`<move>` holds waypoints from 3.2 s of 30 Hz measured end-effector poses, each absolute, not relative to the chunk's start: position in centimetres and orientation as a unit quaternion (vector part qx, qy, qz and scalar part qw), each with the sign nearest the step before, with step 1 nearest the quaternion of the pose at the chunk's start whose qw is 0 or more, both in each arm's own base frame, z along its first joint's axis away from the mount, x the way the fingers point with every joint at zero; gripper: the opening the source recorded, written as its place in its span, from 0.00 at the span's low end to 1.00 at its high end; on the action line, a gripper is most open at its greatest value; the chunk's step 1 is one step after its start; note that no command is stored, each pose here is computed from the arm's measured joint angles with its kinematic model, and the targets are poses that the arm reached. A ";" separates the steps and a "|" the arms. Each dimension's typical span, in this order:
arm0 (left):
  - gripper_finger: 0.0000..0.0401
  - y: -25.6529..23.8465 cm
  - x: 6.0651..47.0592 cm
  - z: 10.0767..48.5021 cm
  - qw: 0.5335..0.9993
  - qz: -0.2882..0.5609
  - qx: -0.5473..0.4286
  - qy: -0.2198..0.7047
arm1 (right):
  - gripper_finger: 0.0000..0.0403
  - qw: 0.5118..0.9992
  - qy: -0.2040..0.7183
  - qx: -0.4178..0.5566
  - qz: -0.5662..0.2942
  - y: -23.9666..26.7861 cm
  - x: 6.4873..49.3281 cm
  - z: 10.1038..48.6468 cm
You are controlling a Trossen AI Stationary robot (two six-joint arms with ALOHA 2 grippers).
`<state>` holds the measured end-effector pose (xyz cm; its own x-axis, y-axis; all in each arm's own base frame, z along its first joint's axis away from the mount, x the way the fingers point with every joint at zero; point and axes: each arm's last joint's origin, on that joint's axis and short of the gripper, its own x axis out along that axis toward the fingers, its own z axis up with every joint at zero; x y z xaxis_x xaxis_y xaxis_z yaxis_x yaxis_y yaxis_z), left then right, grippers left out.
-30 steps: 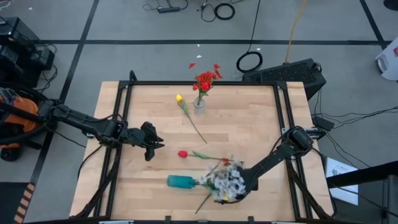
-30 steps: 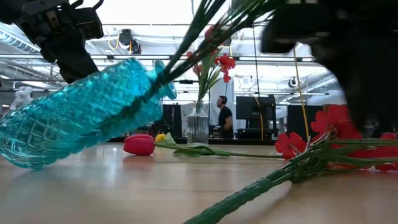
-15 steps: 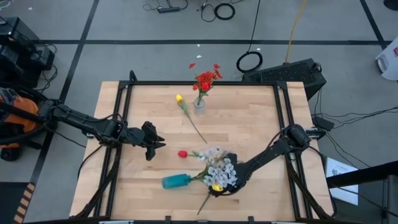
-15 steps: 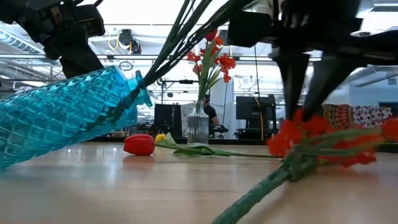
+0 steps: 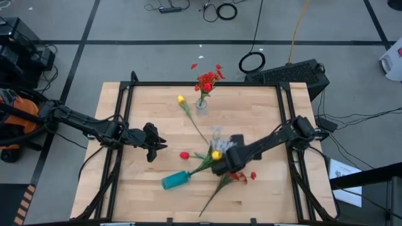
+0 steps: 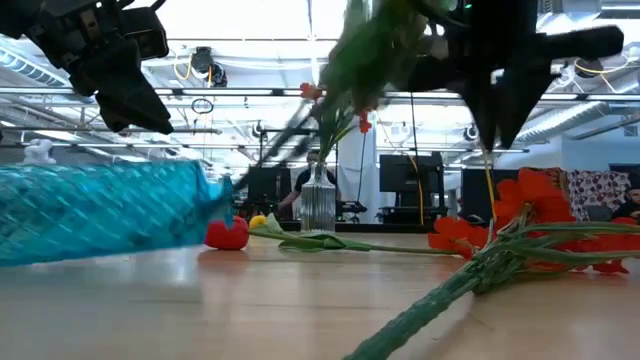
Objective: Sort flowers into vase by color
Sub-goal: Put the orange flowers into the transparent vase, then move the blue vase to the middle left of the table
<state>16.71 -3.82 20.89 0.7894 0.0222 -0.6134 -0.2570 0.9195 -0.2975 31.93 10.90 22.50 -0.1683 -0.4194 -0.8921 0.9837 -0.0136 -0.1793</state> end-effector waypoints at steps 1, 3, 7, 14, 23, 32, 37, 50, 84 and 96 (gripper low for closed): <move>0.31 -3.8 16.7 20.9 0.927 0.075 -0.186 0.316 | 0.16 0.549 0.438 0.313 -0.639 10.4 31.6 23.0; 0.31 -3.8 16.7 20.9 0.927 0.075 -0.186 0.315 | 0.16 0.561 0.451 0.302 -0.625 9.4 31.2 23.6; 0.31 -3.8 16.7 20.9 0.926 0.081 -0.193 0.313 | 0.16 0.571 0.463 0.281 -0.617 7.1 30.0 24.6; 0.31 -3.5 16.8 21.1 0.922 0.137 -0.227 0.283 | 0.16 0.588 0.451 0.254 -0.622 3.7 26.3 25.9; 0.31 -3.3 17.2 21.8 0.923 0.183 -0.259 0.218 | 0.16 0.608 0.457 0.248 -0.600 0.8 21.1 27.4; 0.31 -3.7 17.8 21.4 0.899 0.181 -0.336 0.216 | 0.16 0.660 0.425 0.310 -0.536 0.4 17.9 25.1; 0.31 -5.2 19.6 21.5 0.897 0.147 -0.341 0.241 | 0.16 0.683 0.413 0.346 -0.494 0.6 17.8 22.8; 0.31 -8.1 27.4 23.9 0.891 0.159 -0.283 0.316 | 0.16 0.701 0.425 0.352 -0.453 0.8 18.2 20.6; 0.70 -7.5 28.7 23.9 0.887 0.125 -0.325 0.304 | 0.16 0.717 0.430 0.323 -0.444 0.7 18.2 20.7; 0.70 -10.5 32.1 24.4 0.809 0.171 -0.301 0.475 | 0.16 0.718 0.428 0.322 -0.445 0.7 18.2 20.7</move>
<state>32.11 -10.52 24.37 0.4905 -0.0093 -0.8714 -0.5629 0.7600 -0.3250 18.23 0.71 20.71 0.2378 -0.3629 -0.9010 0.9144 0.3965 0.0816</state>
